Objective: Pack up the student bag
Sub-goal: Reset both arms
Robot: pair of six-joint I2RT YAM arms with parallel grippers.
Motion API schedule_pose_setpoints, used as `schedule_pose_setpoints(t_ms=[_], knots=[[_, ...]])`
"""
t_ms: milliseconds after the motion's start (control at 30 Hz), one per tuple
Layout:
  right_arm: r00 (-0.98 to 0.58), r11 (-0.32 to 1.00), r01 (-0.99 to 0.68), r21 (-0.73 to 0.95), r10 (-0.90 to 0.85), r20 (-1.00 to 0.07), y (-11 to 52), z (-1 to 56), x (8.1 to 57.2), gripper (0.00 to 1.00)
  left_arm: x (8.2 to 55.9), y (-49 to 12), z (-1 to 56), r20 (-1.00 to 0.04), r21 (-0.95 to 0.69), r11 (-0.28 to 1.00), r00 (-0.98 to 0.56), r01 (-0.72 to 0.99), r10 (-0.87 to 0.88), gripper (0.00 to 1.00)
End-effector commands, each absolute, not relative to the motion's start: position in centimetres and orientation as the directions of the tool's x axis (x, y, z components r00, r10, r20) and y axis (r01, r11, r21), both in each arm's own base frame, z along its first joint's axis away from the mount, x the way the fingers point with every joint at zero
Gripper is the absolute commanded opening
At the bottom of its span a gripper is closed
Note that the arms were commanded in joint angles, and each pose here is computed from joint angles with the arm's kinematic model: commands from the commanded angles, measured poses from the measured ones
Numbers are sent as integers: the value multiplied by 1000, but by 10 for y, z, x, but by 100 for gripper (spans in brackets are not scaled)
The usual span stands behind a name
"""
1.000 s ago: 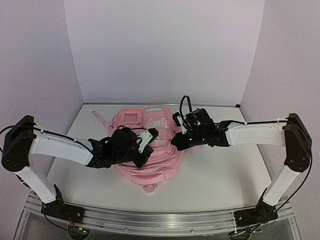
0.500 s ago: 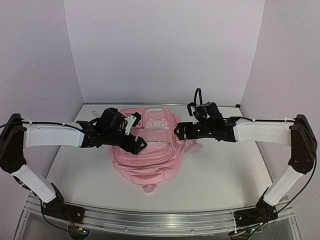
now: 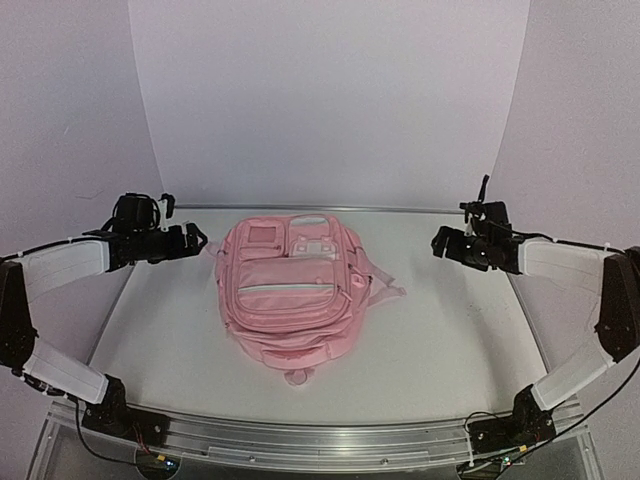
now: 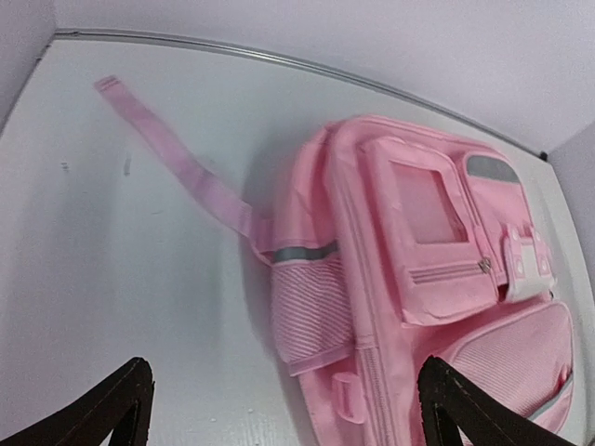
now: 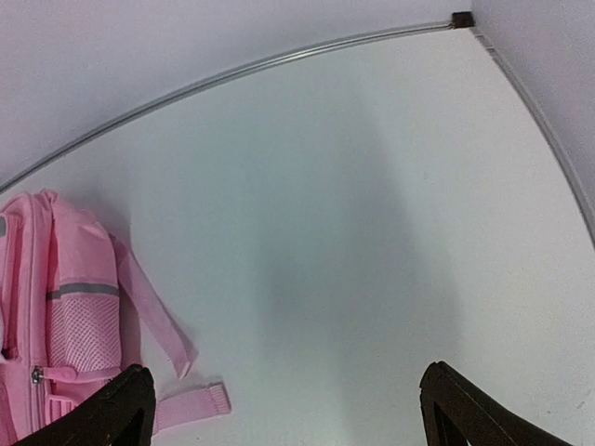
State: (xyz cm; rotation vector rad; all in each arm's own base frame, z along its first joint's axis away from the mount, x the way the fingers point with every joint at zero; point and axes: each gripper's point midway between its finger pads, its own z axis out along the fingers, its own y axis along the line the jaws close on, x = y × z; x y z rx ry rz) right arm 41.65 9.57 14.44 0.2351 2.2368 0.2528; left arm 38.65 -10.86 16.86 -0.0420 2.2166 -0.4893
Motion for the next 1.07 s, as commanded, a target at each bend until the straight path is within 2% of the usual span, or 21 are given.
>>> schedule_pose_setpoints(t_ms=[0, 167, 233, 367, 467, 600, 1033], knots=[[-430, 959, 127, 252, 282, -857, 56, 204, 415, 98, 391, -56, 203, -799, -382, 924, -509, 18, -321, 100], [-136, 952, 166, 256, 279, -951, 27, 255, 393, 98, 390, -16, 209, -894, -267, 958, -346, -104, -287, 100], [10, 945, 165, 282, 284, -959, 17, 278, 379, 98, 390, -5, 211, -927, -226, 965, -276, -136, -256, 100], [162, 948, 160, 275, 250, -955, 7, 285, 358, 98, 385, 10, 205, -961, -147, 972, -207, -185, -185, 100], [196, 950, 171, 263, 228, -954, 2, 271, 349, 98, 383, 15, 196, -966, -112, 972, -207, -206, -155, 100], [168, 953, 175, 247, 218, -961, 3, 244, 346, 98, 382, 14, 175, -962, -122, 971, -215, -205, -166, 100], [173, 958, 144, 246, 221, -960, 7, 245, 345, 98, 384, 12, 162, -957, -121, 973, -237, -195, -166, 100]])
